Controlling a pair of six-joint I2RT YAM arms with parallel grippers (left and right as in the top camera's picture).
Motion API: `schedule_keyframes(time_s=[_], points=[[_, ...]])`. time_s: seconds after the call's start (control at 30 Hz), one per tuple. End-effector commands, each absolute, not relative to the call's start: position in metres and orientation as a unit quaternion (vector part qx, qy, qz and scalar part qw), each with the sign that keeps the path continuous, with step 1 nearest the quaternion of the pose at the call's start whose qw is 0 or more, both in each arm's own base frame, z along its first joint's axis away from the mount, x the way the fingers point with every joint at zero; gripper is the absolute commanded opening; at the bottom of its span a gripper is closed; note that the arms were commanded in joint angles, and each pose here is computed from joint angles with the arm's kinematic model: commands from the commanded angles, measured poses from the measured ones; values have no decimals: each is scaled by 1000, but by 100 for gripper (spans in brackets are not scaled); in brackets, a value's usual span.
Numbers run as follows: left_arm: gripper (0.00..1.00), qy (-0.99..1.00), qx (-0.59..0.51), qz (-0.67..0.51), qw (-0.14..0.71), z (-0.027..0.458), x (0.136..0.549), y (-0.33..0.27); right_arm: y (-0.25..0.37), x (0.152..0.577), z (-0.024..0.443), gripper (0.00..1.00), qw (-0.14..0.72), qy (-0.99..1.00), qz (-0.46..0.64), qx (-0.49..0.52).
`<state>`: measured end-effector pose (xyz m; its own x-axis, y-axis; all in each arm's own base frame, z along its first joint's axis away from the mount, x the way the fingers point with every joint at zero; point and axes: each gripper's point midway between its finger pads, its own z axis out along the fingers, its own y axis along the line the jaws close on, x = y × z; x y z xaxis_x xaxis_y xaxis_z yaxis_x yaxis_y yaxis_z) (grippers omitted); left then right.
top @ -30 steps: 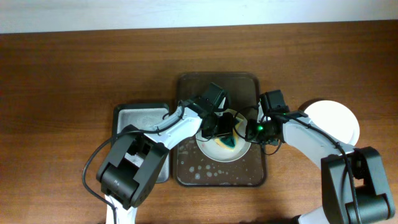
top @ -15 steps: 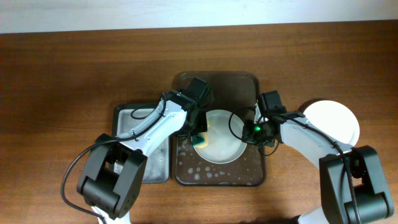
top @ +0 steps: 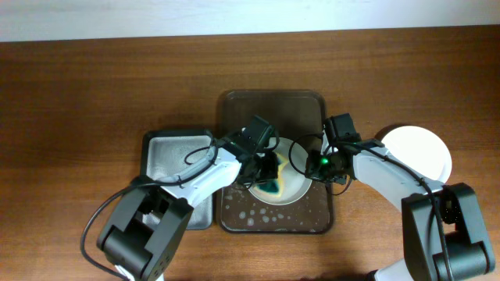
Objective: Clean dirty plates on tray and stack at the side
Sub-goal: 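Scrub the held plate with the sponge in the left gripper, then return the sponge to the basin with the left gripper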
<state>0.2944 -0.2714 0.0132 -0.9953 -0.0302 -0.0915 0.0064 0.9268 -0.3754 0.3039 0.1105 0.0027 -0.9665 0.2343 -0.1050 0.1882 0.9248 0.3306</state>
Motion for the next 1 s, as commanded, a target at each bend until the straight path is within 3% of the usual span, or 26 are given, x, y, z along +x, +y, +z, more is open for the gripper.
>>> schedule_keyframes(time_s=[0.0, 0.13, 0.3, 0.43, 0.53, 0.7, 0.73, 0.77, 0.9, 0.97], points=[[0, 996, -22, 7, 86, 3, 311, -181, 93, 300, -9, 4, 65, 982, 120, 128], [0, 983, -22, 105, 148, 49, 340, -151, 93, 300, -9, 4, 65, 982, 120, 128], [0, 987, -23, -1, 156, 99, 346, -178, 92, 296, 6, 4, 80, 987, 117, 76], [0, 989, -49, -23, 139, 144, 326, -126, 89, 293, 57, 4, 138, 982, 122, 44], [0, 992, -50, -4, 120, 141, 317, -95, 89, 288, 86, 4, 176, 976, 125, 29], [0, 992, -100, -30, 69, 80, 301, -53, 81, 276, 120, 4, 248, 968, 24, -13], [8, 991, -108, -39, 67, 75, 300, -50, 80, 274, 121, 4, 255, 967, -3, -24], [27, 991, -111, -41, 64, 73, 299, -46, 78, 272, 123, 4, 265, 962, -46, -40], [42, 989, -94, -62, 101, 98, 299, -50, 77, 271, 136, 4, 301, 941, -132, -77], [57, 984, -92, -73, 136, 122, 296, -50, 79, 269, 149, 4, 320, 927, -172, -96]])
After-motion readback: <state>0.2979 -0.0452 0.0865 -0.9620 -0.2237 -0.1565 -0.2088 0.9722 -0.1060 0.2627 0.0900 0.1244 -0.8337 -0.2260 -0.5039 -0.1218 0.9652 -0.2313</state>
